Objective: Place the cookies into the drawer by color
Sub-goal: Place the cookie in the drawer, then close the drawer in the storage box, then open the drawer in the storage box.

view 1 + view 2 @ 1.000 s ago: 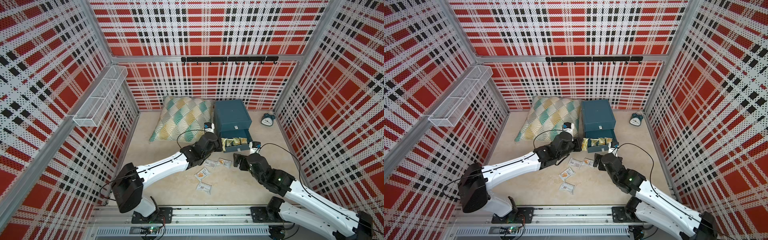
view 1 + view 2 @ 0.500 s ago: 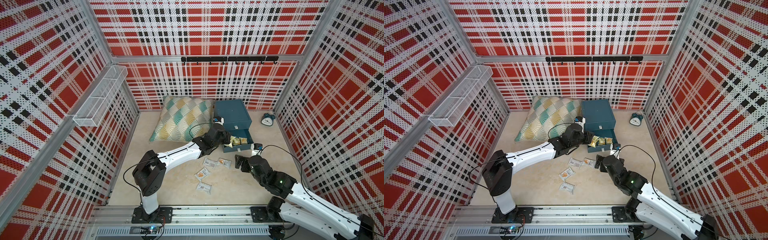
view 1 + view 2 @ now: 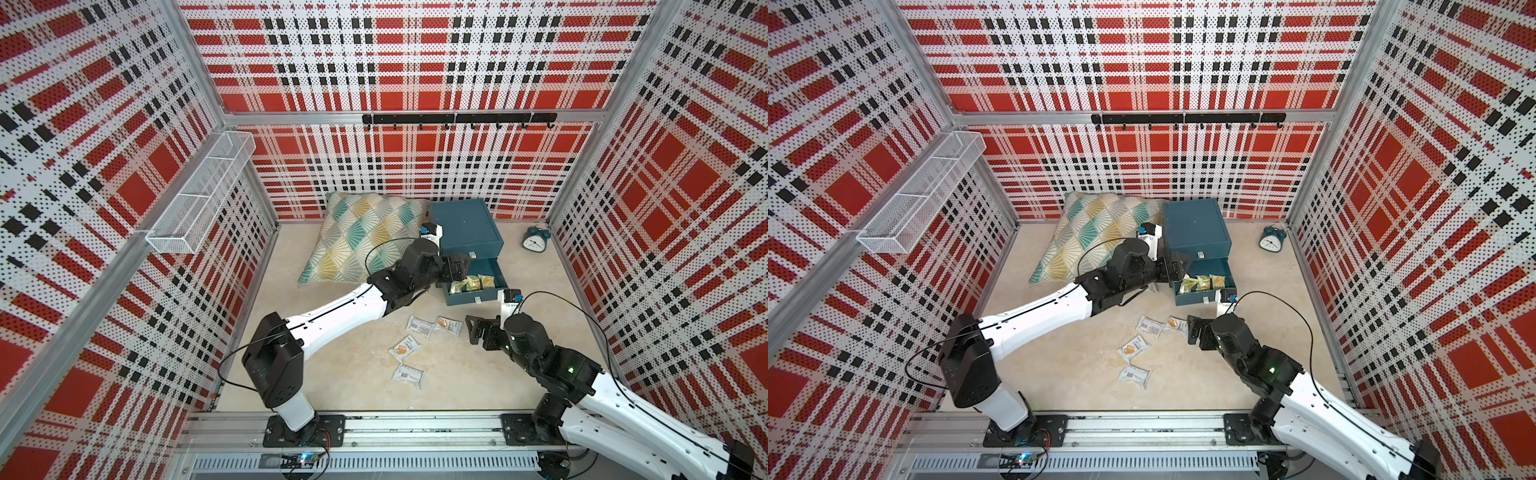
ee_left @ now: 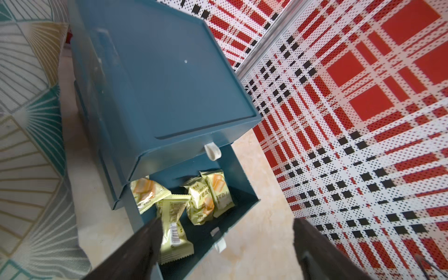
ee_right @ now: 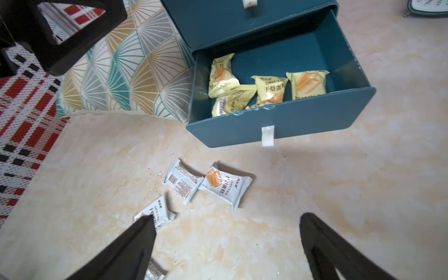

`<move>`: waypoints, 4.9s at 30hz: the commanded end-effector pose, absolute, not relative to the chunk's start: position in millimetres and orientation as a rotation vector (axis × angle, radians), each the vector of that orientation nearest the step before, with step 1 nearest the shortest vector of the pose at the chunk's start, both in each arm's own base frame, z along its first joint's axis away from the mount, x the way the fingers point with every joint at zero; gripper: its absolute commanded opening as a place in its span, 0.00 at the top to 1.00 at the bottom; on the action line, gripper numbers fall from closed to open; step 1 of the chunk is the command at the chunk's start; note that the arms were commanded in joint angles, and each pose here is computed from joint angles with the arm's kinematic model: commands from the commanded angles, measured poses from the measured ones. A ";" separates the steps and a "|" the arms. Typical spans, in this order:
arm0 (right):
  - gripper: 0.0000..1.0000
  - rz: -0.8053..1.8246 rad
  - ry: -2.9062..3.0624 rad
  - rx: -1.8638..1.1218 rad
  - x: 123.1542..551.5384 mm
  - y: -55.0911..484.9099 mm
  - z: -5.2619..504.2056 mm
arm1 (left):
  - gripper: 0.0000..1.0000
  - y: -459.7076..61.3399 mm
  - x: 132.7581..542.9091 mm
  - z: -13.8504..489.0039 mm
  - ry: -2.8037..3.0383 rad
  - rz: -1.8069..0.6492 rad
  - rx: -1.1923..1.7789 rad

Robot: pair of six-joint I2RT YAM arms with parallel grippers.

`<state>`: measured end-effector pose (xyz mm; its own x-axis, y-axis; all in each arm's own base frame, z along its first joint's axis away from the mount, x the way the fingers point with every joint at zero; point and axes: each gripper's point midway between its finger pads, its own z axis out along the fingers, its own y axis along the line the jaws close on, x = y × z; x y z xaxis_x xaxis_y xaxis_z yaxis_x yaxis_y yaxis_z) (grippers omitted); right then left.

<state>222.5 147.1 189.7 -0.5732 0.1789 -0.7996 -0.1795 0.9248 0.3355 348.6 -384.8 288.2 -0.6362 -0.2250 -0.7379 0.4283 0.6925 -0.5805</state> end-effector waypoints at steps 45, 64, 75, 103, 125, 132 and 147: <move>0.64 0.721 2.100 0.357 354.0 119.5 149.1 | 0.29 -365.6 469.1 200.6 2.367 -0.960 0.297; 0.63 0.846 1.952 0.559 440.0 134.2 146.8 | 0.29 -363.8 458.2 202.2 2.361 -0.988 0.314; 0.58 0.867 1.902 0.623 418.2 123.8 147.1 | 0.28 -363.9 452.8 212.8 2.339 -1.013 0.325; 0.60 0.952 1.968 0.699 433.6 137.9 69.9 | 0.01 -363.3 447.4 219.9 2.315 -1.049 0.331; 1.00 0.905 1.979 0.745 413.7 130.3 64.8 | 0.01 -361.0 448.7 218.2 2.318 -1.040 0.321; 1.00 0.807 2.050 0.744 374.9 125.9 49.7 | 0.01 -360.1 449.3 218.0 2.318 -1.034 0.316; 1.00 0.679 2.125 0.712 298.9 107.8 42.9 | 0.01 -357.3 449.7 222.3 2.308 -1.018 0.309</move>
